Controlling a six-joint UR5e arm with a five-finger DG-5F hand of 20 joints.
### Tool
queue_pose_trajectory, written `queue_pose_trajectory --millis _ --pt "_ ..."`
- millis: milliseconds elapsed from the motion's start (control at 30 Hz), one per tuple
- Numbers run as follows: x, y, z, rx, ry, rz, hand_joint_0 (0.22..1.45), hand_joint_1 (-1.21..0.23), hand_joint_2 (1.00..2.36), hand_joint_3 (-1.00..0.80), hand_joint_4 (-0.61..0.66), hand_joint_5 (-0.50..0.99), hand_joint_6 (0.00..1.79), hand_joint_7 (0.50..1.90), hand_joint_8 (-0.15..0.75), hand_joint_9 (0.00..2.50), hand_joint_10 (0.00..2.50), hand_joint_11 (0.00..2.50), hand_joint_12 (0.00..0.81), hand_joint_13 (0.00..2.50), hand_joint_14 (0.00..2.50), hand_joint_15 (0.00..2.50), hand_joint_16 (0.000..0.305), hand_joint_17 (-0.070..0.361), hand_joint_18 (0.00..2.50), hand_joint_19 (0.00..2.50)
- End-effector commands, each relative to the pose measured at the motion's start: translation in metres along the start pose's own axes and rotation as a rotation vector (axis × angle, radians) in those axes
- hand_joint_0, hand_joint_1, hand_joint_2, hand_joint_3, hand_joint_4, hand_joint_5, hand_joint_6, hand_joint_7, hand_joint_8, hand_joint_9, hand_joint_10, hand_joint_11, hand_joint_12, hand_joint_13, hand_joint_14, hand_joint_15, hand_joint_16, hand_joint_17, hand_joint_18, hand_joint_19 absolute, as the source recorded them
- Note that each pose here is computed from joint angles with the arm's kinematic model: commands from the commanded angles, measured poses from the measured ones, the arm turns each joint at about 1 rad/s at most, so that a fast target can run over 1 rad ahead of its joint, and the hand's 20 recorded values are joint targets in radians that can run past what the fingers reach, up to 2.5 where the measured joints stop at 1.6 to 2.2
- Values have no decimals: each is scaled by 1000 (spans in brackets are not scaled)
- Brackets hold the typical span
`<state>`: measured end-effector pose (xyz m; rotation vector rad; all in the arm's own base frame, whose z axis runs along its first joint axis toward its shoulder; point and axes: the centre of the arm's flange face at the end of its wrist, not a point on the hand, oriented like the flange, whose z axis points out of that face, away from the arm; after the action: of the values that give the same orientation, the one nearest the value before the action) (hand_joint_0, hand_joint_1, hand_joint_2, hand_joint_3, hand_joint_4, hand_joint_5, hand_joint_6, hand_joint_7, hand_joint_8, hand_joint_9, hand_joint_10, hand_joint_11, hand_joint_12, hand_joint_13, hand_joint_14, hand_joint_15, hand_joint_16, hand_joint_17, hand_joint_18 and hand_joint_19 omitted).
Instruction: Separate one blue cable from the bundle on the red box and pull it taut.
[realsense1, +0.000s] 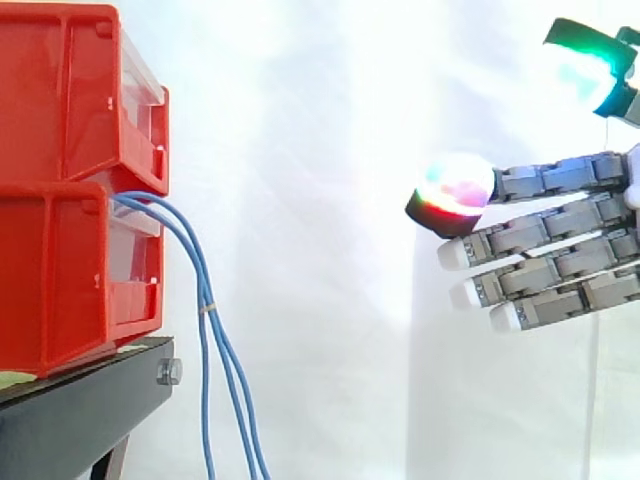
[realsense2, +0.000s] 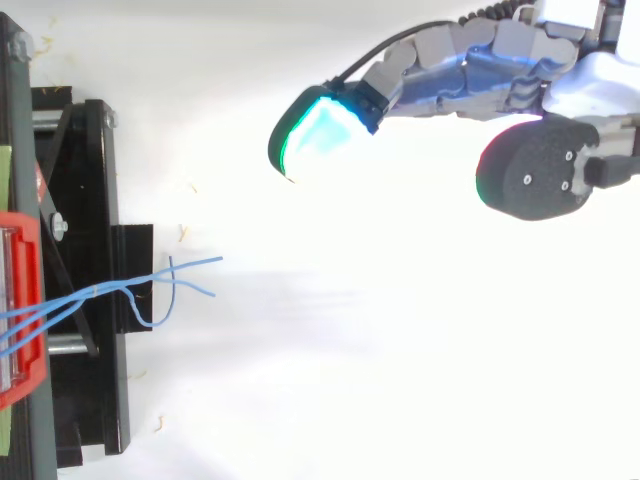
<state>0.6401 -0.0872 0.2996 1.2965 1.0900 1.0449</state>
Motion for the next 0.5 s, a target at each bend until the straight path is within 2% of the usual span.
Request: queue_pose_trajectory --millis 0,33,100,133,200,267,300,467 --pt "1 -8 4 1 -8 -15 525 -497 1000 -495 149 -225 501 626 179 382 0 0 292 246 3 76 46 103 0 163" --pt "1 -16 10 1 -12 -14 526 -497 1000 -496 148 -225 501 630 178 385 0 0 292 246 3 76 46 103 0 171" --pt "3 -11 14 -9 -16 -15 526 -497 1000 -498 148 -225 501 624 178 386 0 0 293 248 3 73 46 103 0 170" --pt "4 -16 18 -6 -19 -19 526 -497 1000 -498 147 -225 501 628 178 386 0 0 293 248 3 69 46 103 0 174" --pt "5 -21 32 1 -42 -24 525 -497 1000 -495 149 -225 501 630 179 388 0 0 293 255 3 71 46 103 0 175" --pt "5 -22 38 7 -48 -23 525 -497 1000 -495 150 -224 501 630 180 390 0 0 294 258 3 74 46 103 0 173" --pt "7 -27 48 14 -51 -25 525 -497 1000 -495 151 -224 501 630 181 394 0 0 294 260 3 75 46 103 0 181" --pt "15 -40 74 3 -62 -26 525 -497 1000 -496 155 -223 501 628 182 403 0 0 293 273 3 89 46 103 0 179"
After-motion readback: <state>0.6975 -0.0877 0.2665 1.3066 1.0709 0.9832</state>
